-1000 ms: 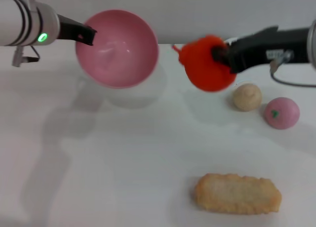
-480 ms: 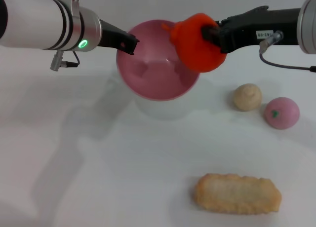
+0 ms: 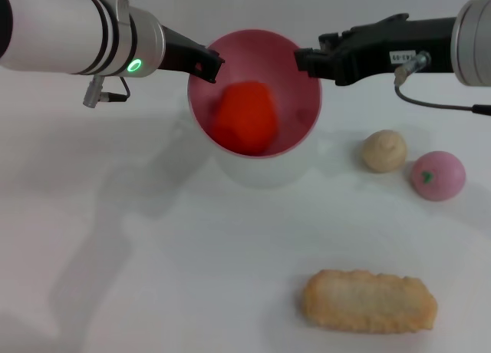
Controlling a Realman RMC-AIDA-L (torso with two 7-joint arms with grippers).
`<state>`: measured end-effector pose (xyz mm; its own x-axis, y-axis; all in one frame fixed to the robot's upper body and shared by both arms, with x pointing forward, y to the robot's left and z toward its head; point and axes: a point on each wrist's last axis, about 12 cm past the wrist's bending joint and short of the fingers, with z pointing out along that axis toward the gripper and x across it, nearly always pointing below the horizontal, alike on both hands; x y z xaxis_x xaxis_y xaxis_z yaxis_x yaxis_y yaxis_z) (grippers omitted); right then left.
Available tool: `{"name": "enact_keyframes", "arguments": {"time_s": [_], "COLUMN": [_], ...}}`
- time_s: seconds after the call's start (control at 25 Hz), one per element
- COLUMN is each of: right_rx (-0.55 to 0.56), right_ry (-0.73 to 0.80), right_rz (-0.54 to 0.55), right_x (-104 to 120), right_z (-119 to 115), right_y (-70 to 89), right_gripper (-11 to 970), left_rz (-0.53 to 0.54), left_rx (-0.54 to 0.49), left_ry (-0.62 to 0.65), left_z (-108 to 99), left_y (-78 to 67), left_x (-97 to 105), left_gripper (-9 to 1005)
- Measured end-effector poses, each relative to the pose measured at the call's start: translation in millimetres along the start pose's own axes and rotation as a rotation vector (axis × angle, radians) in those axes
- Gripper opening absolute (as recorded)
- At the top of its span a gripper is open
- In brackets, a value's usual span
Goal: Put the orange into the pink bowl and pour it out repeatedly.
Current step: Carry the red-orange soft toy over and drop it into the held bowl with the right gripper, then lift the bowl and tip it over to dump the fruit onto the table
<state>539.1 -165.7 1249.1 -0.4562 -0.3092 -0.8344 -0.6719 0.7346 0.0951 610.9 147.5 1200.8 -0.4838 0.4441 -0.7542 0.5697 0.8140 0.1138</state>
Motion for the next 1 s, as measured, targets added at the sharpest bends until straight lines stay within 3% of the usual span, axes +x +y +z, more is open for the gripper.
{"name": "enact_keyframes", "arguments": {"time_s": [0.12,0.24,0.4,0.56,0.68,0.76,1.0], "right_rx": [0.005,0.012,0.080,0.206,0.260,0.250,0.170], "right_ry": [-0.012,-0.025,-0.064,-0.092,-0.085,-0.078,-0.099], "right_rz": [0.000,-0.004,0.018,0.160,0.296,0.368,0.523], "right_x": [-2,-4,-4,16,42,58,94], "right_z": [-1,-5,-24,-54,-68,-70,-70], "right_y": [-0.7,-0.9,-13.5,-48.6,-74.5,-86.2,-108.6], "right_gripper": [274,511,569,598,597,596,594], "left_rz": [0.003,0.005,0.077,0.140,0.513,0.607,1.021], "left_rx": [0.002,0.002,-0.031,-0.073,-0.224,-0.250,-0.280], "left_ry": [-0.002,-0.001,-0.022,-0.044,-0.124,-0.133,-0.185], "left_z": [-1,-1,-6,-9,-11,-10,6], "left_y": [-0.7,-1.3,-1.9,-2.1,-28.6,-39.3,-99.9], "left_x": [-1,0,-1,-2,-2,-2,10], "left_gripper": [45,45,45,45,44,44,44]}}
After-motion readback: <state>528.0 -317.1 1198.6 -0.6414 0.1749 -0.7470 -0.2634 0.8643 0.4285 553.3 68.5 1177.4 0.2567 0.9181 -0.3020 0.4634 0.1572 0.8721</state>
